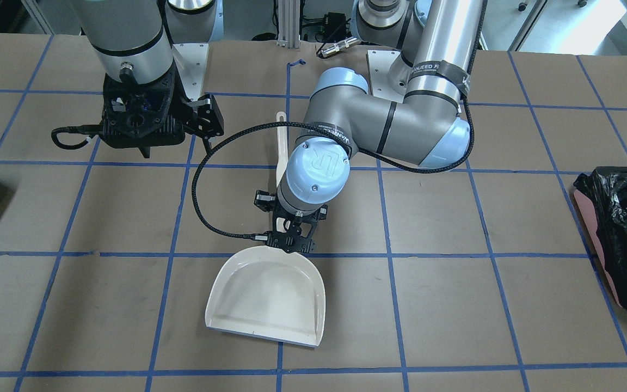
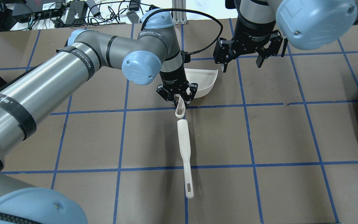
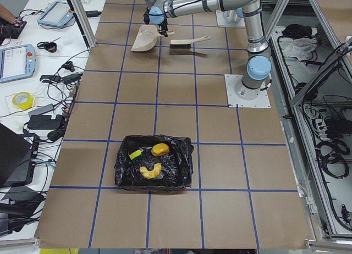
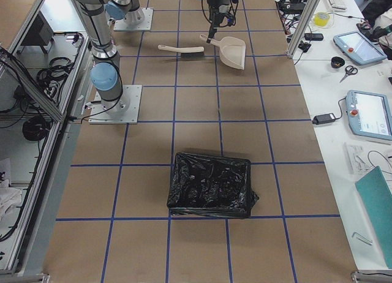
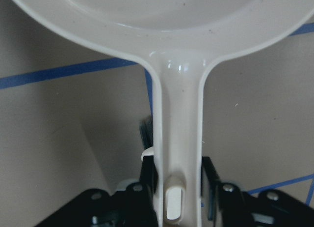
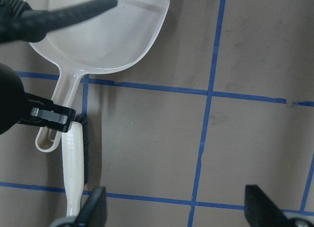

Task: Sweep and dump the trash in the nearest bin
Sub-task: 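Lower the dustpan onto the table beside the brush with the left gripper, then open the left gripper and lift it off the dustpan handle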

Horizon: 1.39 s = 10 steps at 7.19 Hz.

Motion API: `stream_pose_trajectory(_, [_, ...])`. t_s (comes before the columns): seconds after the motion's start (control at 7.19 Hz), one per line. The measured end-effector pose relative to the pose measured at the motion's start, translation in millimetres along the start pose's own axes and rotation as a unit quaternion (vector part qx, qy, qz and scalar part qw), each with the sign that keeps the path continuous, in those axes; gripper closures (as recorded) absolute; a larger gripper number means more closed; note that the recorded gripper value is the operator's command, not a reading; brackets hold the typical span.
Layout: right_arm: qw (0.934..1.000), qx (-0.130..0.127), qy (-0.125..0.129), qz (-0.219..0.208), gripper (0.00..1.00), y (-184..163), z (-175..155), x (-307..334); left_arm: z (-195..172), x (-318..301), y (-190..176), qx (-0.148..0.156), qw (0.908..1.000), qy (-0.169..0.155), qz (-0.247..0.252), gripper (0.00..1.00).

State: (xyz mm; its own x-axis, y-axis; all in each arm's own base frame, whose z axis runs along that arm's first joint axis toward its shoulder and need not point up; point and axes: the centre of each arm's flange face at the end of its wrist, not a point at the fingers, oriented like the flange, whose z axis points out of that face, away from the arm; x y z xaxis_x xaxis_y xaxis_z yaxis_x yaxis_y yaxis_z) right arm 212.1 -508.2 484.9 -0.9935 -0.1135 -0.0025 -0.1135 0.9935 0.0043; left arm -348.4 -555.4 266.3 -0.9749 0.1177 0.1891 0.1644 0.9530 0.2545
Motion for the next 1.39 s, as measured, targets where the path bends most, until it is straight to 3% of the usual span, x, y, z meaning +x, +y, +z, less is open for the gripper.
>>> stream_pose_trajectory(1.11, [1.0000, 0.002, 0.001, 0.001, 0.00, -2, 3, 7, 11, -2, -5, -0.007, 0.9999, -0.002, -0.012, 1.00])
stream_pose_trajectory(1.25, [1.0000, 0.001, 0.001, 0.001, 0.00, -1, 4, 7, 14, -2, -6, -0.009, 0.9999, -0.001, -0.013, 0.84])
stream_pose_trajectory(1.39, [1.0000, 0.001, 0.001, 0.001, 0.00, -1, 4, 7, 15, -2, -7, -0.010, 0.9998, 0.000, -0.019, 0.15])
